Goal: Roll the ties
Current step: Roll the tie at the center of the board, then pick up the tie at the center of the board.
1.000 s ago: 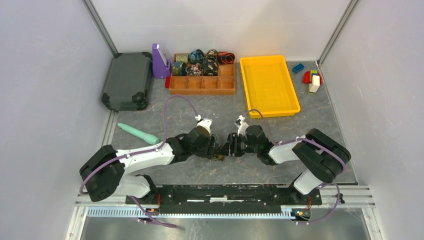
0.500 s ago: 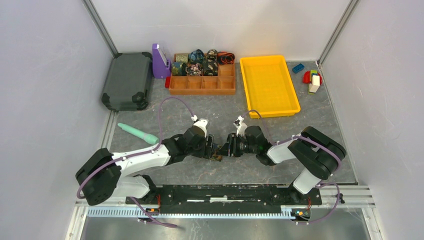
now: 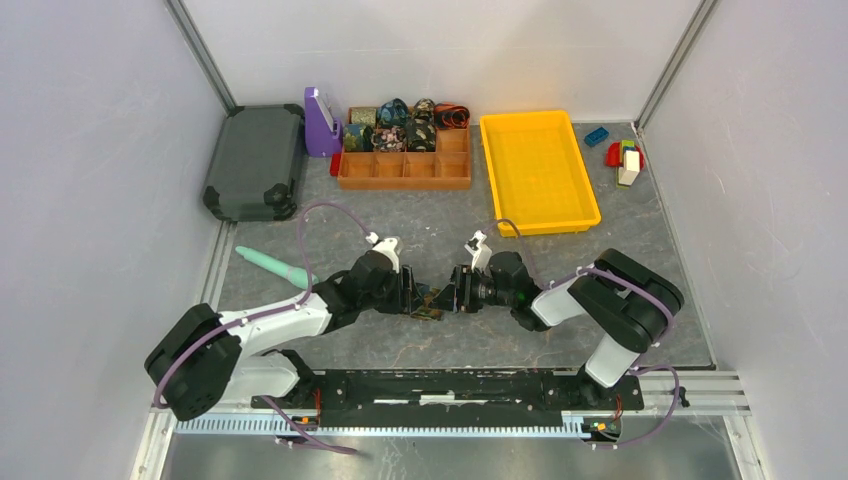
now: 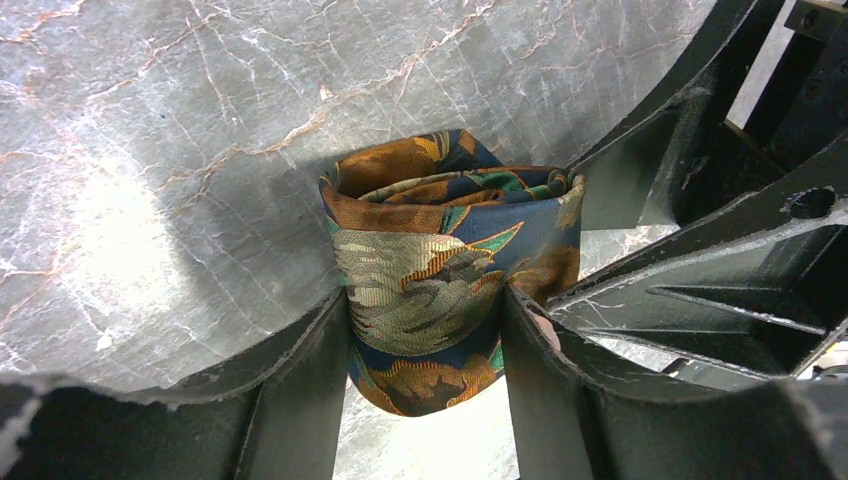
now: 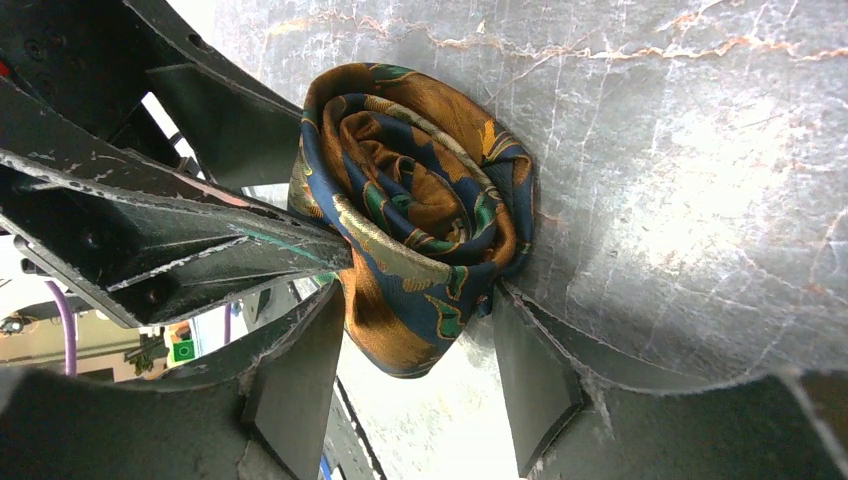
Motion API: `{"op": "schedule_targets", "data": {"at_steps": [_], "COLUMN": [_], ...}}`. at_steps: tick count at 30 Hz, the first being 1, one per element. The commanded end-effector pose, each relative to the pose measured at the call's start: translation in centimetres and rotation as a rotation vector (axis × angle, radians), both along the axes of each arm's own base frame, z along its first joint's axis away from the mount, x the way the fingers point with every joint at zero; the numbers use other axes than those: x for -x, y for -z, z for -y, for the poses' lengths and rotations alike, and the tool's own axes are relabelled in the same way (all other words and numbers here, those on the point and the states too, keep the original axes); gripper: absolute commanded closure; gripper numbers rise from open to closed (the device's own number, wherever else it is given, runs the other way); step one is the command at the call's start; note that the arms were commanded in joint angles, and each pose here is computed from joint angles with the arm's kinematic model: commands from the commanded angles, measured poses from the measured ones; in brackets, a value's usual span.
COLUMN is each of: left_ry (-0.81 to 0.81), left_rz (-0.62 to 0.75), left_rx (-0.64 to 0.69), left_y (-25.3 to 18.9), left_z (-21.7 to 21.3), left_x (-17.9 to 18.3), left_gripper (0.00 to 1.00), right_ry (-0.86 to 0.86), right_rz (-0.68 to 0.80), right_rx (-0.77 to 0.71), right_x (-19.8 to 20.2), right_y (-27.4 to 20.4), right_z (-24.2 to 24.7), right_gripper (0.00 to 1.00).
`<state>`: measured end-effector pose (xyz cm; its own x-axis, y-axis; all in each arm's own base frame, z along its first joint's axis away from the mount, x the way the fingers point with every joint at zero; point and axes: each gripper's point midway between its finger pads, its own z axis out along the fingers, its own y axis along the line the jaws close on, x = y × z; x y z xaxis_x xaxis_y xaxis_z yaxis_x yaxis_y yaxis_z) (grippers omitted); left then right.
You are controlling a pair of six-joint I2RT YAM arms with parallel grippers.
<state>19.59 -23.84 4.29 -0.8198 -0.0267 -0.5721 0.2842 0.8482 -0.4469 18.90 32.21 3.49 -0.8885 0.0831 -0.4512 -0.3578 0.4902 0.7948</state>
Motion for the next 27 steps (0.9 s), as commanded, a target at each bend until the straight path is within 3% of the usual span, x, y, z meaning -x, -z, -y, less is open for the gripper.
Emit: {"op": "schedule_targets", "data": {"at_steps": [1,11,18,27], "left_ry": [-0.019,-0.031,-0.029,-0.026], "left_rz": [-0.076,-0.09,-0.078,-0.055], "left_rx": [0.051,0.06,0.074,0.086], "left_y": [0.9,1.0,0.5,-1.0], "left_z": [0.5,0.4,0.4,0.4], "left_x": [0.9,0.9,0.8,0.7], "left_gripper": [0.41,0.42,0.39,0.2], "right_ry": [-0.017,-0.025,-0.022,-0.025], "right_rz": [-0.004,-0.001,-0.003,0.008], "right_rx": [-0.025,-0.081,-0.082,-0.087], "right_x": [0.1,0.1,0.2,-0.3], "right_y": [0.0,-0.7,-0.7,-1.5], "right_z": [-0.7,-1.2,-1.1,-1.5], "right_gripper": [0.37,0.42,0.63,0.87]}}
